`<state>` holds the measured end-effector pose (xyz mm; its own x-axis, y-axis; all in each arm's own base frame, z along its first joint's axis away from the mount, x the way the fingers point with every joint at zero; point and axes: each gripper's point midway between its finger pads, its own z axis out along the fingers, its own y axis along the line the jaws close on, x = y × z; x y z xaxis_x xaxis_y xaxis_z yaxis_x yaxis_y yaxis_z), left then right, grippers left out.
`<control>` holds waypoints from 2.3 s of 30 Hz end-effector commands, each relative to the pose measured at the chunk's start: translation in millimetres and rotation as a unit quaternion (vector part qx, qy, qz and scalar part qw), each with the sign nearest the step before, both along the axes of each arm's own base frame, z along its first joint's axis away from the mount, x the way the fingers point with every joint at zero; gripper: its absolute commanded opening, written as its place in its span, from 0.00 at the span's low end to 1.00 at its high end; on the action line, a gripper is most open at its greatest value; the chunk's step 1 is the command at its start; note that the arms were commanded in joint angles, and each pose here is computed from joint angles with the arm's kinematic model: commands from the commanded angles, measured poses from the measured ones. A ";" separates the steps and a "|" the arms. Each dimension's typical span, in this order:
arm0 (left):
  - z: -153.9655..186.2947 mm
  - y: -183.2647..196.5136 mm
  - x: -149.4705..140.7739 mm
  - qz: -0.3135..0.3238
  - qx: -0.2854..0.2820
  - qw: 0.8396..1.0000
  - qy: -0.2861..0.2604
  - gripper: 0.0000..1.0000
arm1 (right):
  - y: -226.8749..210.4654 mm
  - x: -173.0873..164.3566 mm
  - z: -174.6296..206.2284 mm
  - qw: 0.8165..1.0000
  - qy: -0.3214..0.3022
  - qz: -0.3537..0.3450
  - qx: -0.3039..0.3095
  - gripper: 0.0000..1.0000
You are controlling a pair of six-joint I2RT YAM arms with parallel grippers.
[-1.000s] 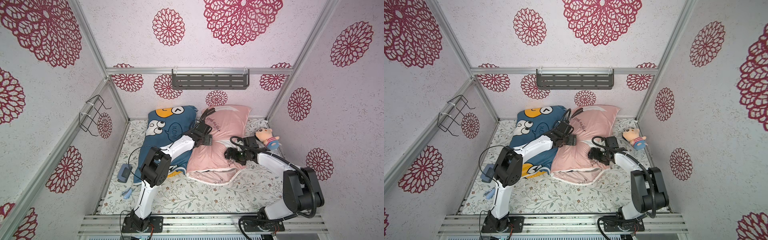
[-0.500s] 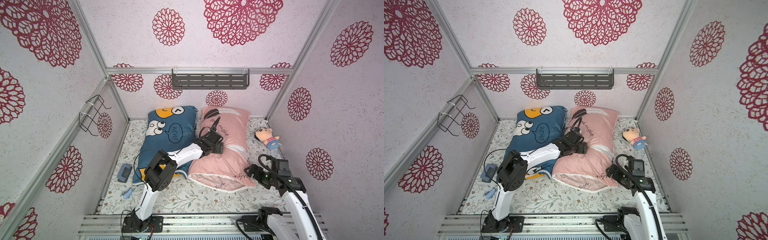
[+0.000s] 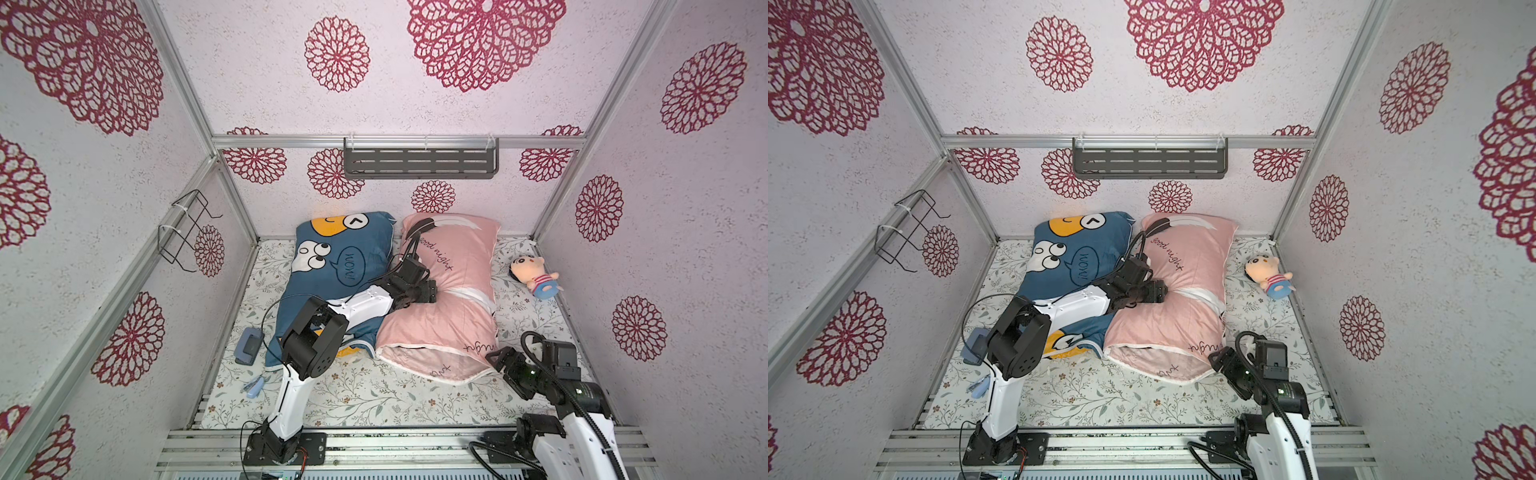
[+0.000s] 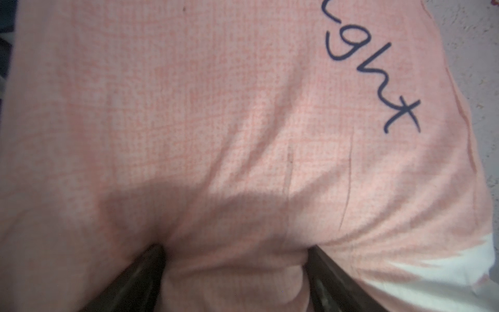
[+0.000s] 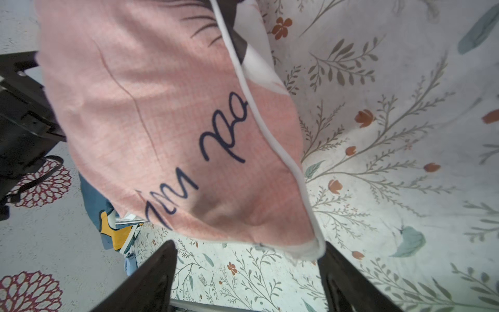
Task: Zip up pillowcases
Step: Pick up the pillowcase from the center of the board.
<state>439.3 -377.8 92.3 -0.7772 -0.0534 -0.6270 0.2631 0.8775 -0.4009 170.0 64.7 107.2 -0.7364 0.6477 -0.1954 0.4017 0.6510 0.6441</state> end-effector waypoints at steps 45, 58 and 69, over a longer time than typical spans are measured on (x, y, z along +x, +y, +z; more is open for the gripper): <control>32.7 65.8 5.4 0.061 0.044 0.997 -0.003 0.92 | -16.5 1.4 16.6 0.998 -0.034 -0.038 -0.037 0.00; 213.1 38.3 -63.7 -0.048 -0.089 0.991 -0.089 0.88 | 21.1 26.5 72.6 0.990 -0.121 0.054 0.045 0.00; 189.5 -85.1 -137.4 -0.222 -0.299 0.925 0.075 0.70 | 23.7 45.6 87.1 0.989 -0.120 0.051 0.066 0.00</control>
<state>326.1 -437.7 279.5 -0.8347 -0.0621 -0.5473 0.4689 0.4411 -0.7652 206.1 86.0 164.5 -0.7600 0.6040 -0.2399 0.2342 0.5989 0.7658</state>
